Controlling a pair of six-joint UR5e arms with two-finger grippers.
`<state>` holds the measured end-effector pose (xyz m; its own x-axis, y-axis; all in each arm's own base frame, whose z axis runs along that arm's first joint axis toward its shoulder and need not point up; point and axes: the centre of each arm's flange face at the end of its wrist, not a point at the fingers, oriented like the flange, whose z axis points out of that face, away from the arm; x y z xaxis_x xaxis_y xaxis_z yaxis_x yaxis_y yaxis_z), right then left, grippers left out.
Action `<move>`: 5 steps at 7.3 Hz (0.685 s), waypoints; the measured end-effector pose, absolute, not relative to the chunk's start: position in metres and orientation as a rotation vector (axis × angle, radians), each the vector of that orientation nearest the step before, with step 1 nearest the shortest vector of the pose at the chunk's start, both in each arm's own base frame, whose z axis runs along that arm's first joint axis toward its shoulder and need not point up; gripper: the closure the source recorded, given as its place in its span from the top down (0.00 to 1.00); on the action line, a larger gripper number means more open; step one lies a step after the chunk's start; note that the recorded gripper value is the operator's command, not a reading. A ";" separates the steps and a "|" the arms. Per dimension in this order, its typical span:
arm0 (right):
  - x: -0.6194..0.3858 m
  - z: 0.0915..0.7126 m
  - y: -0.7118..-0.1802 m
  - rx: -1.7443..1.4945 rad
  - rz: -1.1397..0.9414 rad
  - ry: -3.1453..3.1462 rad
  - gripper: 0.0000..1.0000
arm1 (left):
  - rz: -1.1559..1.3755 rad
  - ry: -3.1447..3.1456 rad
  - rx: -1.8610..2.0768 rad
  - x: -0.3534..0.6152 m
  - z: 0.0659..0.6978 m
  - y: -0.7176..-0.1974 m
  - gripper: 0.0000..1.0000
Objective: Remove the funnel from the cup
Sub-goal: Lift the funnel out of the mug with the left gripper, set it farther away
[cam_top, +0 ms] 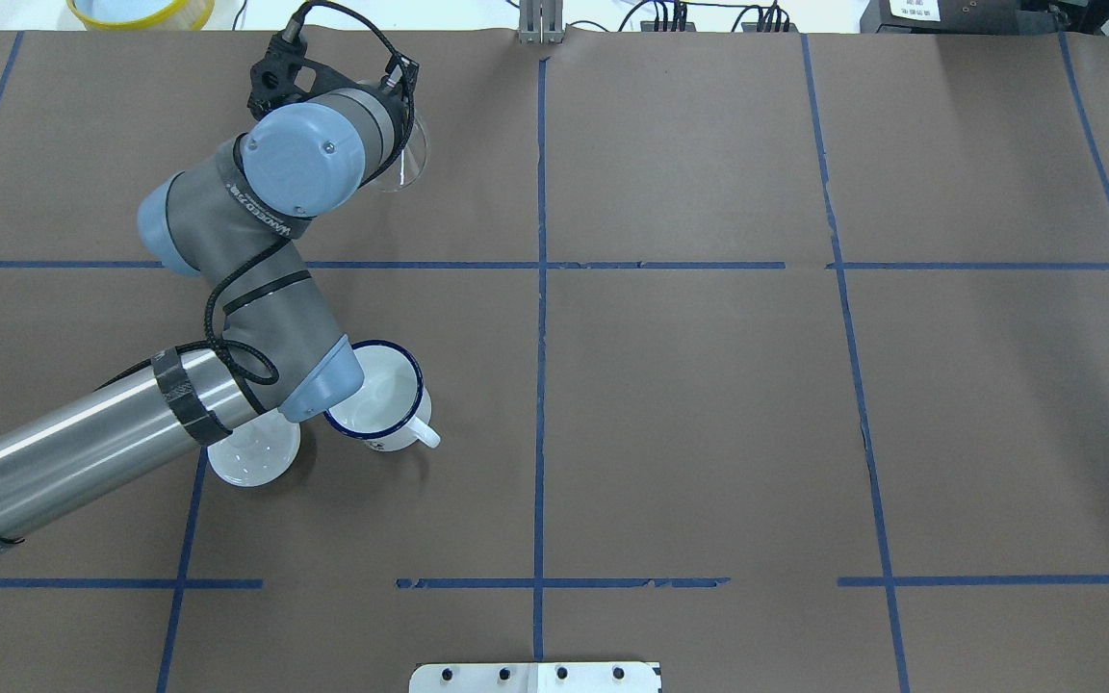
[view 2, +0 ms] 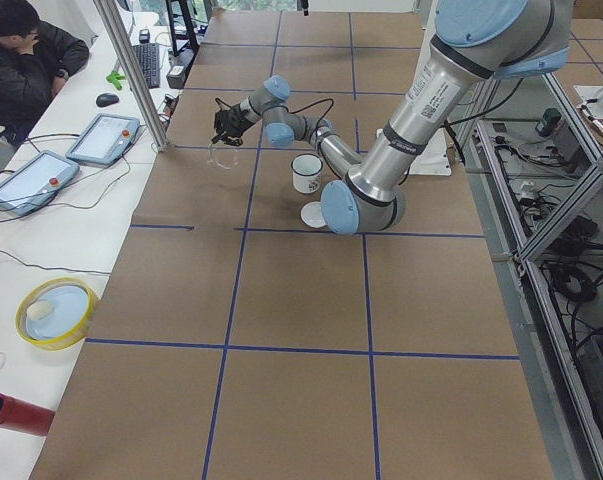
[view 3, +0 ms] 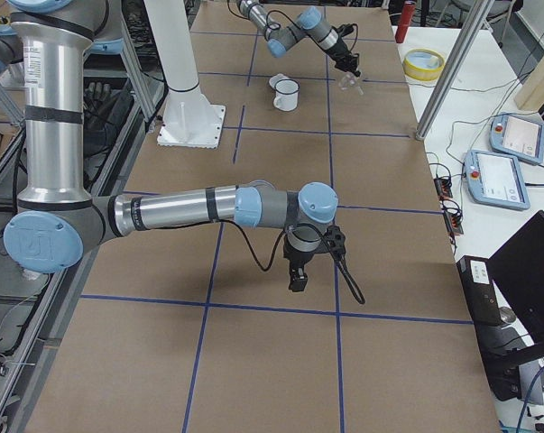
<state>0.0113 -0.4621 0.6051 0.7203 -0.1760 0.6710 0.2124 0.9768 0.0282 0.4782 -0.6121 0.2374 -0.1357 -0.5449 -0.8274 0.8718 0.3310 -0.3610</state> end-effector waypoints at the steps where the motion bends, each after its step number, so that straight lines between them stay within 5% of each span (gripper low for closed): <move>1: 0.011 0.605 -0.462 -0.051 -0.215 -0.736 1.00 | -1.288 1.161 0.381 0.489 0.255 -0.623 0.02; 2: 0.011 0.605 -0.462 -0.051 -0.215 -0.736 1.00 | -1.292 1.154 0.389 0.496 0.270 -0.629 0.11; 3: 0.011 0.605 -0.462 -0.051 -0.215 -0.736 1.00 | -1.283 1.144 0.397 0.499 0.278 -0.632 0.30; 4: 0.011 0.605 -0.462 -0.051 -0.215 -0.736 1.00 | -1.266 1.134 0.409 0.501 0.282 -0.633 0.61; 5: 0.011 0.605 -0.462 -0.052 -0.215 -0.736 1.00 | -1.251 1.128 0.418 0.501 0.283 -0.633 0.77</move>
<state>0.0113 -0.4621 0.6049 0.7202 -0.1763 0.6710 0.2124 0.9768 0.0286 0.5009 -0.6333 0.2826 -0.0963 -0.5292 -0.8430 0.8933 0.3276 -0.3077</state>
